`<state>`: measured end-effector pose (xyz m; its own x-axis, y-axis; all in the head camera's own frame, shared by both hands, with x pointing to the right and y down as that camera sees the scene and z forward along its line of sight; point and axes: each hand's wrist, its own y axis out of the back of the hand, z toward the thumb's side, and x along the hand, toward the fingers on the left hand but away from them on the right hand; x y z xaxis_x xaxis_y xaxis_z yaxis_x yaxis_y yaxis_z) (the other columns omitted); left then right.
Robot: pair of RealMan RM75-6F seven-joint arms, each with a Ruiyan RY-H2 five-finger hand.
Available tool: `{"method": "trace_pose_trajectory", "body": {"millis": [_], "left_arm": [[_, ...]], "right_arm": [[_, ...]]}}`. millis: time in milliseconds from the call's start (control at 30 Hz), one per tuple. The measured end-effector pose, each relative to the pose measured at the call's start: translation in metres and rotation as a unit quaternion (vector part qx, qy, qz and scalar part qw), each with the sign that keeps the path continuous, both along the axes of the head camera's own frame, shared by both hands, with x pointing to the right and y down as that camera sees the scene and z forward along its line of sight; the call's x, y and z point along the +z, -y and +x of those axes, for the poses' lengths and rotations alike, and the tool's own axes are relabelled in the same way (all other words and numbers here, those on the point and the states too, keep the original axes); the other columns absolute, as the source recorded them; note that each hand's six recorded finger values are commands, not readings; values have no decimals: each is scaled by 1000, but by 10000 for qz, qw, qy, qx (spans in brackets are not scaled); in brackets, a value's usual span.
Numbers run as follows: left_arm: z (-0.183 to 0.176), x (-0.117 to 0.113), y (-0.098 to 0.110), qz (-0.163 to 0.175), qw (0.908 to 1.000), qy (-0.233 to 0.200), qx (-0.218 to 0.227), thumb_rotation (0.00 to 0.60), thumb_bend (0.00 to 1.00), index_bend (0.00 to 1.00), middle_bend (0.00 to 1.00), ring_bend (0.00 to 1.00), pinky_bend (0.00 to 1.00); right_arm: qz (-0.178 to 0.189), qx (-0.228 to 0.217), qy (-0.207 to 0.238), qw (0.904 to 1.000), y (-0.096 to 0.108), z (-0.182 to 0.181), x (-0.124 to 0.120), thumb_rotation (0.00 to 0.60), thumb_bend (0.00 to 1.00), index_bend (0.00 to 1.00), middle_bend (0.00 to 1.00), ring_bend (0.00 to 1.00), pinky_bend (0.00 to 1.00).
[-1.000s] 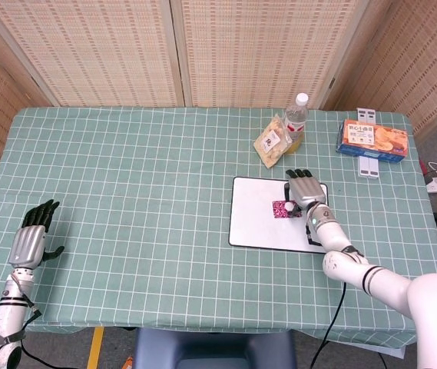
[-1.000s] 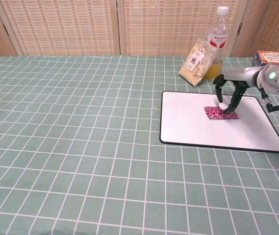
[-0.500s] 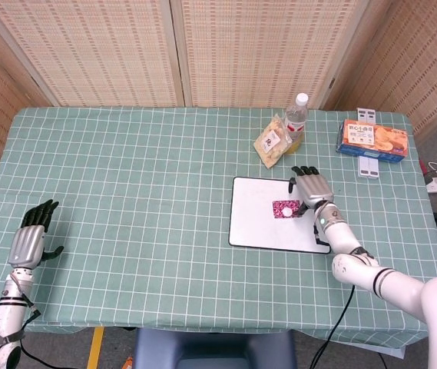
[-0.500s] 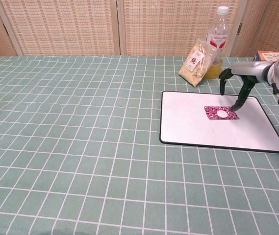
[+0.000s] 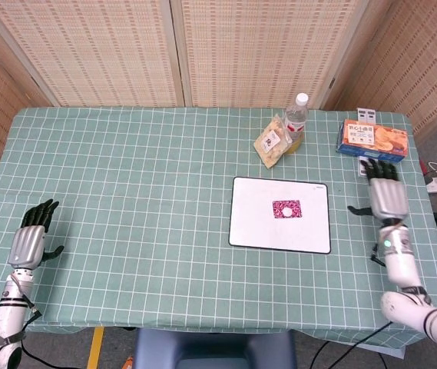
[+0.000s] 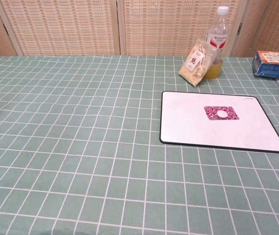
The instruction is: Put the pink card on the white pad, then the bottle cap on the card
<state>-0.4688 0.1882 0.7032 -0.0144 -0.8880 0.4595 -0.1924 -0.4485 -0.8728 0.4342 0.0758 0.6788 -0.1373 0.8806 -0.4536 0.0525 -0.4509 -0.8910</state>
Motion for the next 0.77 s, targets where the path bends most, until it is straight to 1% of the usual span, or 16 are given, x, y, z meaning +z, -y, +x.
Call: {"method": "trace_pose_trajectory", "body": {"millis": [67,100,167,200,267,400,533,767], "left_arm": [[0,-1,-1,27,10000,7,4,600,163,0,0,0,0],[0,-1,-1,33,10000,3,2,600,162,0,0,0,0],[1,-2,-1,48,10000,7,16,600,163,0,0,0,0],[2,-2,-1,54,10000,15,27,600,163,0,0,0,0],[3,-1,-1,52,10000,38,58,600,163,0,0,0,0],[5,0,-1,28,9999,62,89,600,164,0,0,0,0],[5,0,-1,30,9999,71,79,600,163,0,0,0,0],[5,1,-1,25,9999,73,85,600,163,0,0,0,0]], "right_arm": [[433,372,-57,9984,-19,39,-14,524,0,87,34,0,0],[573,513,-80,9970,-27,55,-19,523,0,80,35,0,0],[766,765,-141,9940,-41,85,-27,524,0,80,34,0,0],[767,852,-153,9933,-47,94,-28,523,0,85,35,0,0],[616,1059,-95,9924,-61,108,-23,524,0,98,35,0,0],[216,1309,69,9911,-83,121,-8,524,0,94,34,0,0],[-15,1249,32,9922,-90,120,1,525,0,84,34,0,0],[-61,1210,15,9926,-91,119,3,524,0,86,35,0,0]]}}
